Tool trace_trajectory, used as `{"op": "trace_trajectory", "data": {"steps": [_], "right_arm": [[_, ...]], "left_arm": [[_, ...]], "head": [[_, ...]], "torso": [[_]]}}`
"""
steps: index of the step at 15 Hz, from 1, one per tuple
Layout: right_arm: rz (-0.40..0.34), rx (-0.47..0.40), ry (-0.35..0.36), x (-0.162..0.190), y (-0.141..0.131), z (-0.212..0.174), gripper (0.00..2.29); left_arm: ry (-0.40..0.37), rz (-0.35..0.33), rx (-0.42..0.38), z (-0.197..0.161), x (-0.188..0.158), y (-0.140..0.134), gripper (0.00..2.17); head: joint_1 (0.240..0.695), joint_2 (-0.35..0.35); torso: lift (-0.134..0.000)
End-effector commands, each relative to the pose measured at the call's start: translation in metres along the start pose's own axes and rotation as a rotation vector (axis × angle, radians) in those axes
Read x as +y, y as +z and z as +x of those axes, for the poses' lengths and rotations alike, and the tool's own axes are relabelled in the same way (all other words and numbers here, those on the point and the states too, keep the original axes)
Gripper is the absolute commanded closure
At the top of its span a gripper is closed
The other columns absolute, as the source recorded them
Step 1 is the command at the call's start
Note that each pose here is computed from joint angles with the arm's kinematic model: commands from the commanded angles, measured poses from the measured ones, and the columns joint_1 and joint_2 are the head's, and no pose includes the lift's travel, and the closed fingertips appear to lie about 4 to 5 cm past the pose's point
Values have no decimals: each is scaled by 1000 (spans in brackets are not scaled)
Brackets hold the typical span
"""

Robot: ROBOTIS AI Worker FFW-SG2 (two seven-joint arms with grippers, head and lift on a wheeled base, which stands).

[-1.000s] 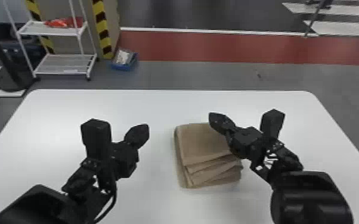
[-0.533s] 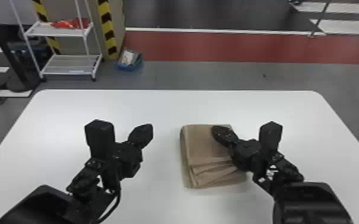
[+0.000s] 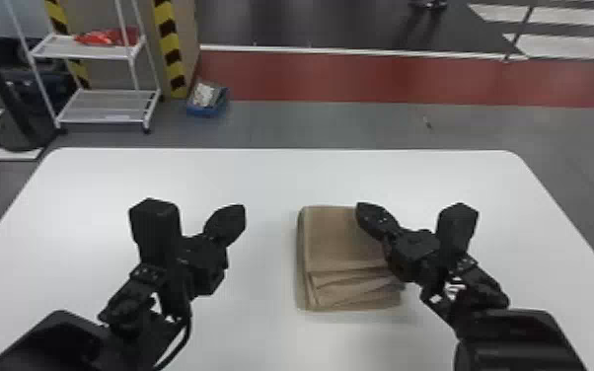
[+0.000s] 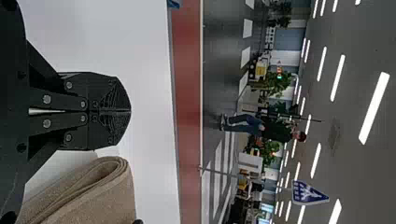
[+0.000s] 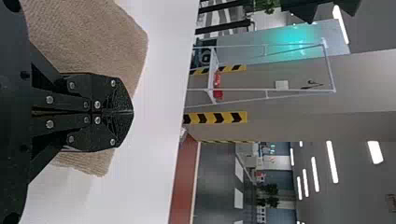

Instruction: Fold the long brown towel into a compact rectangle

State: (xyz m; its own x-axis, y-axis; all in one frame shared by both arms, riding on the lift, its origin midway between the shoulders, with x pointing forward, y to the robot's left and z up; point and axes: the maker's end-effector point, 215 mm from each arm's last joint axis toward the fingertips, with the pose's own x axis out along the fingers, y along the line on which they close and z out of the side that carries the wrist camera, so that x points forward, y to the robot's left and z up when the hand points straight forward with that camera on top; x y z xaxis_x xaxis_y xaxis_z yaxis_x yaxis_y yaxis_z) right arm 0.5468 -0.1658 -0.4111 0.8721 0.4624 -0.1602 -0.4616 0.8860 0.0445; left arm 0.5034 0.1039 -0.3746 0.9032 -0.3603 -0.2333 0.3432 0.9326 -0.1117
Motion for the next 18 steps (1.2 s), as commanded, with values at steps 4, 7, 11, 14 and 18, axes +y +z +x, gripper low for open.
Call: {"op": "trace_trajectory", "data": {"steps": [4, 7, 11, 14, 18], "right_arm": [[16, -114, 39, -22, 91, -57, -2], [38, -38, 52, -20, 79, -93, 26], [45, -126, 9, -30, 85, -155, 33], [65, -170, -43, -50, 96, -190, 33], [19, -218, -127, -60, 100, -218, 29]], "left_arm": [[54, 76, -43, -5, 3, 26, 33], [143, 127, -141, -24, 1, 53, 29], [217, 137, -271, -44, -4, 78, 29], [216, 115, -264, -51, -13, 64, 29], [276, 115, -291, -63, 8, 55, 29]], "head": [[695, -80], [695, -95], [695, -134], [695, -171], [695, -233]], "torso": [[-125], [-125], [-125], [-125], [-125]]}}
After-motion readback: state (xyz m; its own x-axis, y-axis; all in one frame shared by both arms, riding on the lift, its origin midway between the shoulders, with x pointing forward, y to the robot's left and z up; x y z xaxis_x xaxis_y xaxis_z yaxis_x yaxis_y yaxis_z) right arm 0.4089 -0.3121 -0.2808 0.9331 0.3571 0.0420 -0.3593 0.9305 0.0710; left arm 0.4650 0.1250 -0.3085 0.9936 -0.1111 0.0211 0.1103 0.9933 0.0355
